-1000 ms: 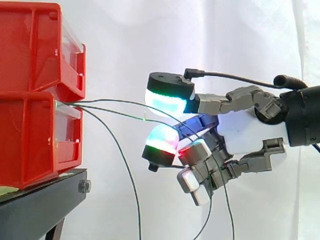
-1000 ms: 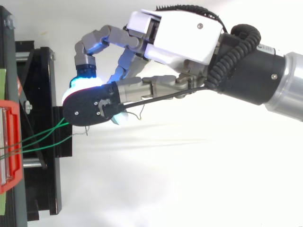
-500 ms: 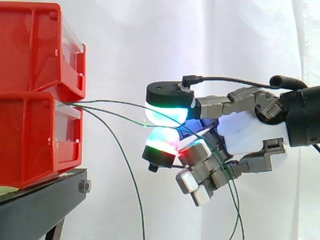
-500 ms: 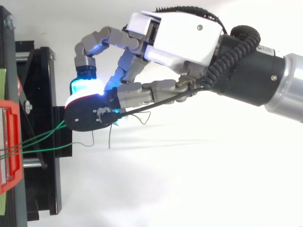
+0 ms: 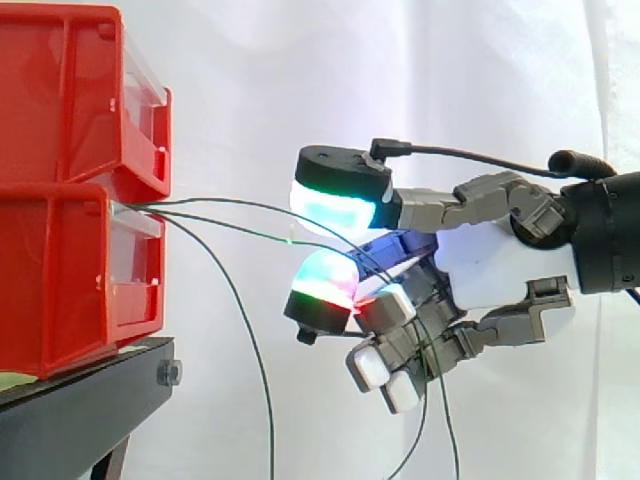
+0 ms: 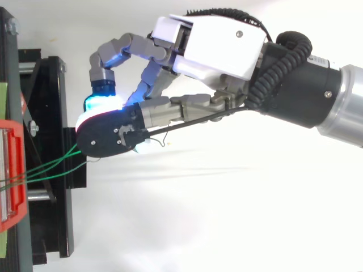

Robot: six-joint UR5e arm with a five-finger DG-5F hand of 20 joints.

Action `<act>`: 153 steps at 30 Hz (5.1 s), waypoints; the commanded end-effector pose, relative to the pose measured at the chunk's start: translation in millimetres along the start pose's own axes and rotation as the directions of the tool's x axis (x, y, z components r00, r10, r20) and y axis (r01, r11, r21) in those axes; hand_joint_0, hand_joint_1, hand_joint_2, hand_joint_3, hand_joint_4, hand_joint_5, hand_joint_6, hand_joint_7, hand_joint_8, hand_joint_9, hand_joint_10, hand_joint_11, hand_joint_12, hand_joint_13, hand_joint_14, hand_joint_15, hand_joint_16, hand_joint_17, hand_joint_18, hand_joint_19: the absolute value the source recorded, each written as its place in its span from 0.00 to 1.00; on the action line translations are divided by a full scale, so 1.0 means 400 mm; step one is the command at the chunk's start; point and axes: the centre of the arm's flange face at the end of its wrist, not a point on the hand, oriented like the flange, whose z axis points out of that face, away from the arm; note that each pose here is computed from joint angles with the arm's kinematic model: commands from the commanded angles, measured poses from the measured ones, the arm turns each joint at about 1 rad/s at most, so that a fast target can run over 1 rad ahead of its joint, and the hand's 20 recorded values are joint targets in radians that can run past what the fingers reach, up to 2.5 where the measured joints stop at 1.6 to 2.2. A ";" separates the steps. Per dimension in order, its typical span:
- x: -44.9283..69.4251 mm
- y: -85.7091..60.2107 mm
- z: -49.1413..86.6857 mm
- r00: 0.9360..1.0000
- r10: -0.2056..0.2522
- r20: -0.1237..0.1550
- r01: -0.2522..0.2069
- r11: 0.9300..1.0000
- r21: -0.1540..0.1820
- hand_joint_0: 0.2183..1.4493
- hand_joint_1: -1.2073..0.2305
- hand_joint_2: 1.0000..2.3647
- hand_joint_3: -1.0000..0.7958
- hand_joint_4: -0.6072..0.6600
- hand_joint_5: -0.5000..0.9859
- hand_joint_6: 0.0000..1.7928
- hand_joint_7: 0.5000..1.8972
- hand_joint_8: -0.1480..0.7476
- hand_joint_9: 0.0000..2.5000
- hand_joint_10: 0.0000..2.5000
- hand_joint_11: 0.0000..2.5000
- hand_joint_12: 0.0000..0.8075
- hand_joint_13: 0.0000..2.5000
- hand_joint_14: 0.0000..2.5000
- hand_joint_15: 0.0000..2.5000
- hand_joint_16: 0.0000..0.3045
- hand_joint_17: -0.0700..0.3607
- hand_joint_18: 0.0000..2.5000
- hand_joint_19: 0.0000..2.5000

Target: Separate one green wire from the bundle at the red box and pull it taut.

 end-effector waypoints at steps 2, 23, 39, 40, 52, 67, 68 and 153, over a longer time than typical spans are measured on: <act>0.001 0.000 0.000 1.000 0.001 0.000 -0.001 1.000 0.000 0.27 0.32 0.00 0.28 0.64 0.22 0.47 0.52 0.50 0.48 0.01 0.40 0.45 0.41 0.01 0.25 0.17 0.43 0.34 0.28; 0.006 -0.003 -0.003 1.000 -0.001 -0.002 0.001 1.000 0.004 0.28 0.37 0.00 0.28 0.63 0.21 0.48 0.51 0.49 0.48 0.01 0.40 0.44 0.40 0.01 0.25 0.17 0.43 0.35 0.28; 0.005 0.000 -0.003 1.000 0.002 0.000 -0.002 1.000 0.001 0.30 0.34 0.02 0.44 0.58 0.23 0.49 0.57 0.51 0.49 0.01 0.40 0.44 0.41 0.01 0.25 0.16 0.42 0.35 0.28; 0.005 0.000 -0.003 1.000 0.002 0.000 -0.002 1.000 0.001 0.30 0.34 0.02 0.45 0.57 0.23 0.49 0.57 0.50 0.49 0.01 0.40 0.44 0.41 0.01 0.25 0.16 0.42 0.35 0.28; 0.008 0.000 -0.004 1.000 0.001 -0.004 -0.001 1.000 0.002 0.31 0.32 0.02 0.49 0.49 0.24 0.48 0.61 0.46 0.46 0.01 0.36 0.44 0.33 0.01 0.20 0.16 0.42 0.32 0.27; 0.010 0.028 -0.034 1.000 -0.019 -0.018 0.019 0.999 0.034 0.31 0.30 0.02 0.51 0.48 0.24 0.48 0.62 0.41 0.39 0.01 0.26 0.42 0.24 0.00 0.12 0.16 0.41 0.25 0.23; 0.008 0.034 -0.036 1.000 -0.018 -0.016 0.019 0.999 0.033 0.31 0.30 0.02 0.51 0.48 0.24 0.48 0.62 0.41 0.39 0.01 0.26 0.42 0.24 0.00 0.12 0.16 0.41 0.25 0.23; 0.124 -0.142 -0.102 0.998 -0.055 -0.040 0.053 0.997 -0.048 0.30 0.32 0.02 0.51 0.51 0.24 0.48 0.60 0.48 0.42 0.01 0.37 0.43 0.35 0.01 0.20 0.17 0.43 0.31 0.26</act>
